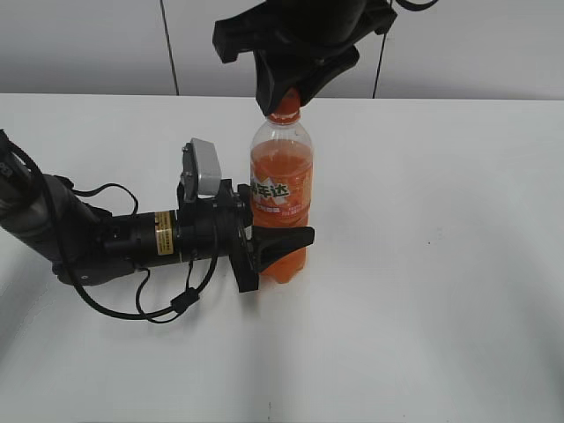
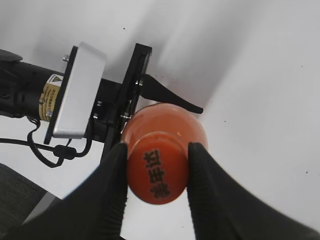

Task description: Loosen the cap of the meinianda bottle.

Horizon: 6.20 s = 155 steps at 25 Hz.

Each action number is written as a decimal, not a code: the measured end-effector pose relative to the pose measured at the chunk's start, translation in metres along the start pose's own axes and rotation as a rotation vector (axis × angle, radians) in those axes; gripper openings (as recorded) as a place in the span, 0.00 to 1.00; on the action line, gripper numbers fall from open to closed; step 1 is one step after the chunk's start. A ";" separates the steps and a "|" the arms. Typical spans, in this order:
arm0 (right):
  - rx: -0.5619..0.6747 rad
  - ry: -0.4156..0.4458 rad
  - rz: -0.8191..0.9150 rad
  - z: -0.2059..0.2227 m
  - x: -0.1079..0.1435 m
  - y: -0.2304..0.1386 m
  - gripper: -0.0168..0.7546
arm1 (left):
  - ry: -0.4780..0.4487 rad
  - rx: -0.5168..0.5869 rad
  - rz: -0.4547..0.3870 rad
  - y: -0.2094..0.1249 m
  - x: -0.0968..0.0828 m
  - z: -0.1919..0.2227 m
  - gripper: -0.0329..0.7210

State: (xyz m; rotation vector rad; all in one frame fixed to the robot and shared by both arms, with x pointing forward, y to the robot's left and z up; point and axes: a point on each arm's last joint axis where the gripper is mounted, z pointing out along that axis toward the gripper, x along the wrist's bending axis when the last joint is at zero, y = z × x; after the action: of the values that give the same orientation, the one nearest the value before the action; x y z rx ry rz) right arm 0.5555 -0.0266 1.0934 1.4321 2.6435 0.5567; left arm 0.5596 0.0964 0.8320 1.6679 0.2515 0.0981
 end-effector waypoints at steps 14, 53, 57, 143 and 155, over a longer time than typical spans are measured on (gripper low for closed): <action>-0.002 0.010 -0.377 0.000 0.001 0.000 0.37 | -0.003 0.001 0.002 0.000 0.000 0.000 0.57; -0.018 0.013 -1.627 -0.001 0.002 0.000 0.37 | -0.008 0.003 0.004 0.000 -0.001 0.000 0.57; -0.019 0.012 -1.707 -0.001 0.002 0.000 0.37 | -0.008 0.003 0.004 0.000 -0.001 0.000 0.57; 0.246 -0.037 0.358 0.158 -0.224 -0.080 0.37 | -0.001 0.002 0.006 0.000 0.000 0.000 0.57; 0.218 -0.072 0.340 0.171 -0.230 -0.080 0.37 | -0.001 0.002 0.006 0.000 0.000 0.000 0.57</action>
State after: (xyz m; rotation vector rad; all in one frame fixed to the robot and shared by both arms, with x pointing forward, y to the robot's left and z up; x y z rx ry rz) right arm 0.6620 -0.2086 0.8834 1.9442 2.4800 0.2371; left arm 0.5595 0.0964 0.8318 1.6708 0.2457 0.1020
